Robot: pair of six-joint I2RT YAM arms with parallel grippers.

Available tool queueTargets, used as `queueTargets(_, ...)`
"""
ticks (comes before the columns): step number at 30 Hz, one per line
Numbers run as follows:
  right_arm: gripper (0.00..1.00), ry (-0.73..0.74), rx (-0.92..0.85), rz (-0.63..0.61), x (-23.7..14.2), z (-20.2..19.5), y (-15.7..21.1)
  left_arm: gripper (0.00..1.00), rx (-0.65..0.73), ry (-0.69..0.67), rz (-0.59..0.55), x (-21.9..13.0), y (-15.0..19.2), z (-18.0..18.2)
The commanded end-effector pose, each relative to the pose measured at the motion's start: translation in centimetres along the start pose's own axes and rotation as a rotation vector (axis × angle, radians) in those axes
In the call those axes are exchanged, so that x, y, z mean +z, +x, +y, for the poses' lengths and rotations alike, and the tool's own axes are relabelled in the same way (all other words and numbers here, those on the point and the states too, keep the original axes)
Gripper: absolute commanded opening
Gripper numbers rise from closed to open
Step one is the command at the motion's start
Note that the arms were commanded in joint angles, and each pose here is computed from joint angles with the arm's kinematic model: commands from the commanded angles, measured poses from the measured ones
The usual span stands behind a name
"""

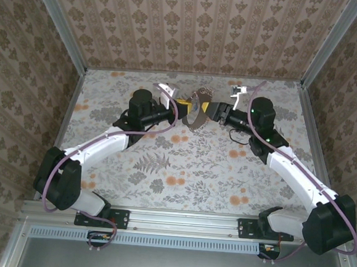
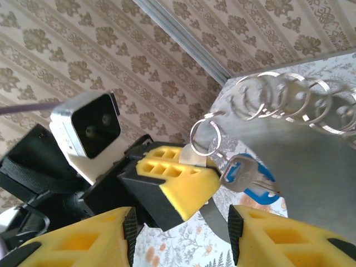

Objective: Put the keys on the keyring

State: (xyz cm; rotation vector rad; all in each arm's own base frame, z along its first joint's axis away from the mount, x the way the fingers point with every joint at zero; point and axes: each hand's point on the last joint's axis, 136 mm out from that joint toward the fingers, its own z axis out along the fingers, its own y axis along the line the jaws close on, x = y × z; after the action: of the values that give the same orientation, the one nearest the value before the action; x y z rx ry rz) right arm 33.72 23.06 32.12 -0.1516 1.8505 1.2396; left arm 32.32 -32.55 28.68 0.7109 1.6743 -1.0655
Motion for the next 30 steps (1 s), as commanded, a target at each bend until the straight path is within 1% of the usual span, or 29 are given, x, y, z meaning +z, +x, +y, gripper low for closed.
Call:
queueTargets(1, 0.50, 0.106, -0.153, -0.008, -0.9, 0.1, -1.1, 0.00, 0.006, 0.016, -0.029, -0.4, -3.3, -1.1)
queueTargets(6, 0.51, 0.235, -0.356, 0.042, -1.5, -1.3, -1.7, 0.00, -0.051, 0.036, 0.075, -0.3, -3.4, -1.2)
queueTargets(8, 0.51, 0.256, -0.427, 0.056, -1.7, -1.5, -2.1, 0.00, -0.066, 0.042, 0.107, -0.6, -3.7, -1.1)
queueTargets(12, 0.49, 0.190, -0.563, 0.078, -1.6, -0.2, -2.1, 0.00, -0.070, 0.022, 0.171, -1.1, -3.8, -0.6)
queueTargets(16, 0.49, 0.119, -0.653, 0.085, -1.5, 1.3, -2.2, 0.00, -0.083, 0.057, 0.221, -1.3, -3.6, -1.1)
queueTargets(23, 0.50, 0.048, -0.719, 0.090, -0.4, 3.2, -2.3, 0.00, -0.096, 0.090, 0.264, -1.4, -3.4, -1.6)
queueTargets(30, 0.49, 0.037, -0.756, 0.133, 0.7, 3.1, -1.3, 0.00, -0.099, 0.124, 0.269, -1.4, -3.8, -2.2)
